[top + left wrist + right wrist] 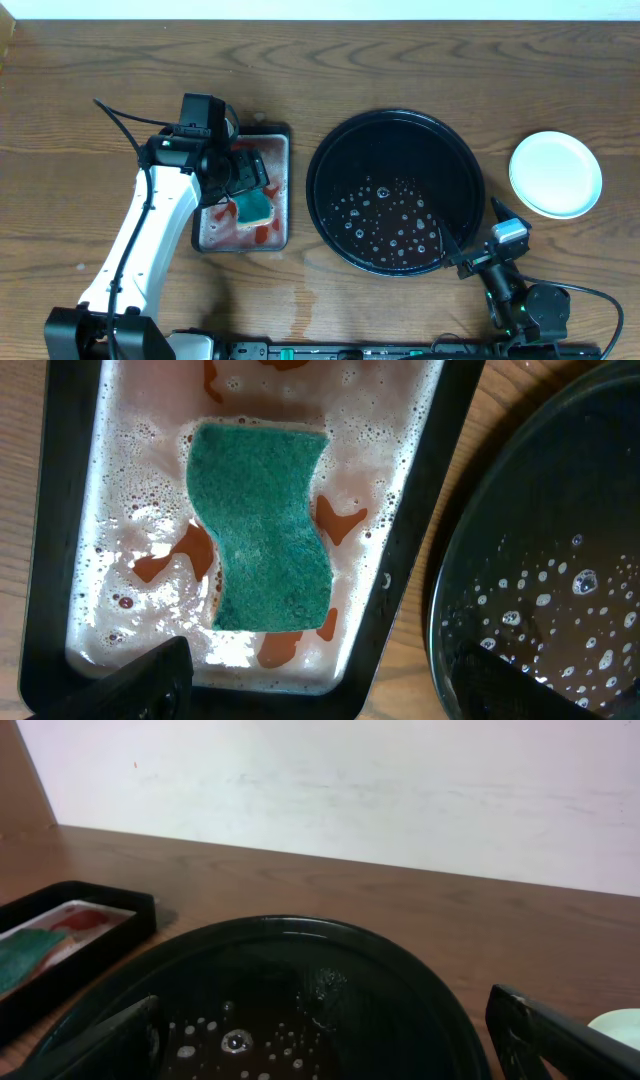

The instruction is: Clean dirty plates on tray and stack at the side

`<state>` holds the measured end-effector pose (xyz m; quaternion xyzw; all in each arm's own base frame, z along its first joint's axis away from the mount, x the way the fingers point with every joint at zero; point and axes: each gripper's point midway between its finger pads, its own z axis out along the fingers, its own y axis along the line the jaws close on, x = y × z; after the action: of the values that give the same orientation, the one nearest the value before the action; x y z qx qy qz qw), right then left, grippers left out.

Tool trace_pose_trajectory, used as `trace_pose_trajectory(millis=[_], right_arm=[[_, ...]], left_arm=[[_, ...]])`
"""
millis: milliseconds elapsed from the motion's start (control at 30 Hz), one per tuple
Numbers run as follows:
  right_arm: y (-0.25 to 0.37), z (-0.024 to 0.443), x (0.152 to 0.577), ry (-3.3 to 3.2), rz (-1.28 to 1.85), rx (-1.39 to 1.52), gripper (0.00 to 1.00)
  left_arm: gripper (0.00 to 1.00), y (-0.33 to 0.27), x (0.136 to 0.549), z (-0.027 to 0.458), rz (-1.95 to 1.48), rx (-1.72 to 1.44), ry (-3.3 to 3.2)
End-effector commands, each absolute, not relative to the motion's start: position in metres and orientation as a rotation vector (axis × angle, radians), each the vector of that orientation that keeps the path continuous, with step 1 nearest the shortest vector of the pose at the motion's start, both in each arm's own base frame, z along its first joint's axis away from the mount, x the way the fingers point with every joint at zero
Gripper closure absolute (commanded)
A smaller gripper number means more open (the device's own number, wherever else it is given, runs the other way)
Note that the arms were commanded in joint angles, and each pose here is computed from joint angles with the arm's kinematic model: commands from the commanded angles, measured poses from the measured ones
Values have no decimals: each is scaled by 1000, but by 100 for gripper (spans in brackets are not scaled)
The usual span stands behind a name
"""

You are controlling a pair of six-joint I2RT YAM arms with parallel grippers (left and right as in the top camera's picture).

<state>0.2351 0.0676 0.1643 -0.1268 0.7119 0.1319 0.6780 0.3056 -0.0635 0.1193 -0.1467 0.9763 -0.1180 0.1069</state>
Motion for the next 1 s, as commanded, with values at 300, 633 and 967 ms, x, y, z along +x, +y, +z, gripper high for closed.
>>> trace_pose_trajectory(millis=[300,633,967], right_arm=[[69,164,235,1596,289,-301,1],[69,164,235,1596,289,-301,1],[69,163,235,1596,289,-301,1]], left_arm=[[17,-48,265,156,-268,-276,2586],[17,-38,257,182,-381,-221,1963],[17,-1,238,194,-281,-306,1663]])
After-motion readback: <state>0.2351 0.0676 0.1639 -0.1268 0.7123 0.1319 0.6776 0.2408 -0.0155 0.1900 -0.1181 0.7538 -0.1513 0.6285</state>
